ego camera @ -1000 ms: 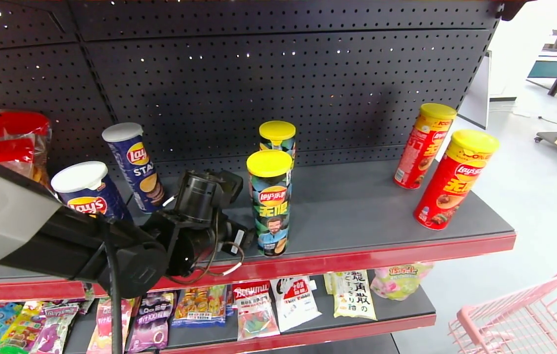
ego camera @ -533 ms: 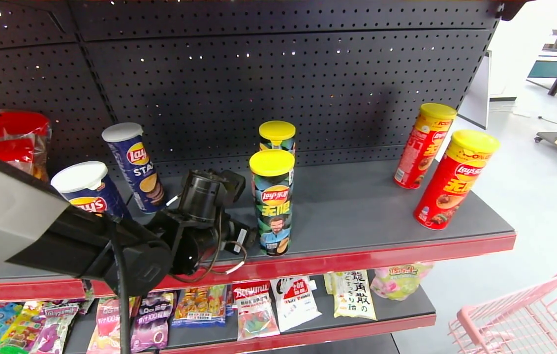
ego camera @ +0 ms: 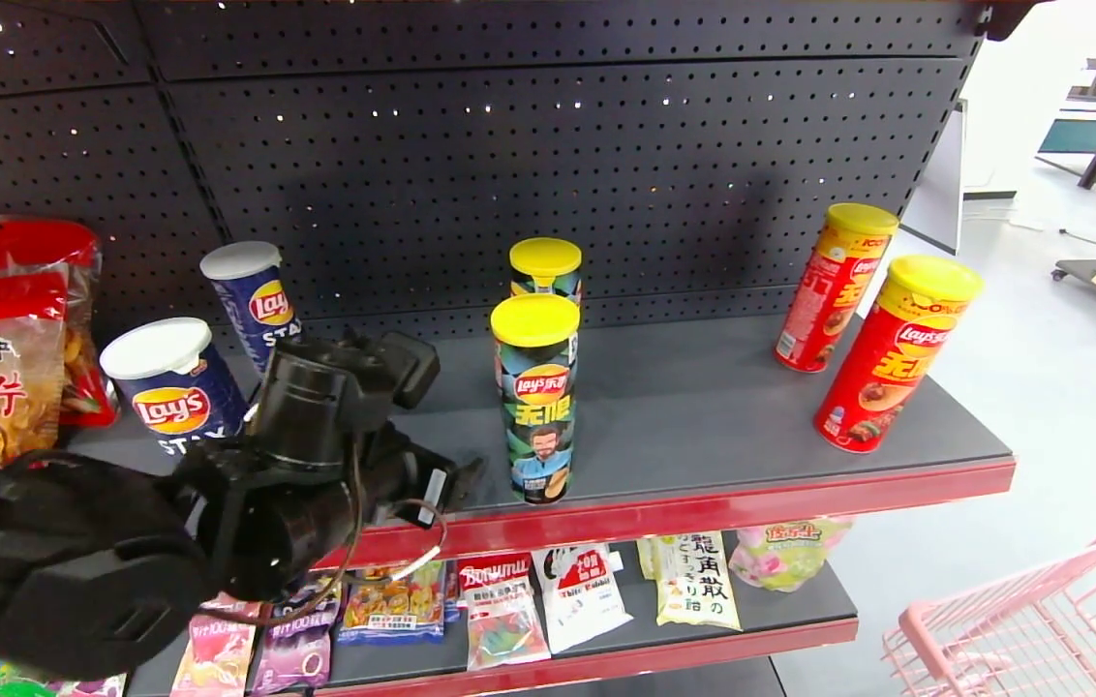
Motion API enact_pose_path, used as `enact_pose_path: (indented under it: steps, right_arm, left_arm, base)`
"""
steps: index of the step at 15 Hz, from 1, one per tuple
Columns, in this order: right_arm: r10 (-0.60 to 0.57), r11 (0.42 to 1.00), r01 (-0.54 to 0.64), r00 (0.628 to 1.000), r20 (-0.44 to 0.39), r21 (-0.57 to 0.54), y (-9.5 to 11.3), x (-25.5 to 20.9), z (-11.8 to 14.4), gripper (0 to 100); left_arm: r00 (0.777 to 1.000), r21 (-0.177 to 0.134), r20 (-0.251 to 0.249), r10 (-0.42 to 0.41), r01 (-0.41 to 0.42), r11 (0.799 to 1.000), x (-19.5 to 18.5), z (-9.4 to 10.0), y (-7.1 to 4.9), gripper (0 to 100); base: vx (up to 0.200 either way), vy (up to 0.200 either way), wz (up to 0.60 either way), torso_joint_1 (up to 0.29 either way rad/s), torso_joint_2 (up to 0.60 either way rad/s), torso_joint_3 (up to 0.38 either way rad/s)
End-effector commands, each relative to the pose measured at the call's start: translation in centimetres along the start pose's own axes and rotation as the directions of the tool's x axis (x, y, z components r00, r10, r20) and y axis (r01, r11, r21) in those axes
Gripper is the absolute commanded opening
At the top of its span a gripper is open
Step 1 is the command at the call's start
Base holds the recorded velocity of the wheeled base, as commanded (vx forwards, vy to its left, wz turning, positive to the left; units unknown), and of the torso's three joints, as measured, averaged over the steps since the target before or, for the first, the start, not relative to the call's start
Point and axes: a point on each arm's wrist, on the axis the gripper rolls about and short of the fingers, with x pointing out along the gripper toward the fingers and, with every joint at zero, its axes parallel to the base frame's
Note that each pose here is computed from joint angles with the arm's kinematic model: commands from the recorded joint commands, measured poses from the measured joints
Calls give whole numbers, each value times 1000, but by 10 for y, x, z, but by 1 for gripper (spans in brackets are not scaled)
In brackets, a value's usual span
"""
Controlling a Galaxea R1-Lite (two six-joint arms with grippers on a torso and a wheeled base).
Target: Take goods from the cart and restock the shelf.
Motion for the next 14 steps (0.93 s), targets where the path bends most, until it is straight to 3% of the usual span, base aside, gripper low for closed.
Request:
enact_pose_path:
  steps: [1, 5, 7, 9, 10, 11, 12, 13, 14]
  right_arm:
    - [7, 1000, -7, 1000, -11, -3, 0, 1, 0, 100]
    - [24, 1000, -24, 1000, 14, 1, 1, -1, 0, 100]
    - [10, 1000, -10, 998, 68, 11, -2, -7, 4, 100]
    - [-1, 1000, -1, 996, 90, 16, -3, -10, 6, 100]
    - [-7, 1000, 5, 995, 96, 18, -3, -10, 6, 100]
    - [-10, 1000, 8, 994, 106, 20, -3, -11, 6, 100]
    - [-1, 1000, -2, 993, 121, 22, -3, -13, 6, 100]
    - [11, 999, -17, 991, 135, 42, -3, -14, 5, 100]
    - [15, 995, -29, 989, 150, 92, -3, -14, 6, 100]
  left_arm:
    - [997, -13, 78, -23, 24, 1000, -63, -9, 15, 100]
    - [991, -39, 133, -8, 13, 999, -143, -36, 48, 100]
    - [993, -46, 115, 12, -7, 999, -212, -66, 74, 100]
    - [992, -73, 114, 54, -46, 996, -252, -89, 88, 100]
    - [987, -123, 97, 128, -115, 986, -265, -95, 92, 100]
    - [973, -202, 54, 225, -210, 957, -273, -100, 92, 100]
    - [943, -275, 3, 333, -320, 907, -280, -110, 89, 100]
    - [921, -306, -18, 388, -375, 875, -287, -127, 82, 100]
    - [917, -320, 5, 399, -377, 869, -290, -142, 78, 100]
  base:
    - [0, 0, 0, 0, 0, 0]
    - [0, 0, 0, 0, 0, 0]
    - [0, 0, 0, 0, 0, 0]
    - [0, 0, 0, 0, 0, 0]
    - [0, 0, 0, 0, 0, 0]
    - [0, 0, 0, 0, 0, 0]
    - [0, 0, 0, 0, 0, 0]
    - [0, 0, 0, 0, 0, 0]
    - [0, 0, 0, 0, 0, 0]
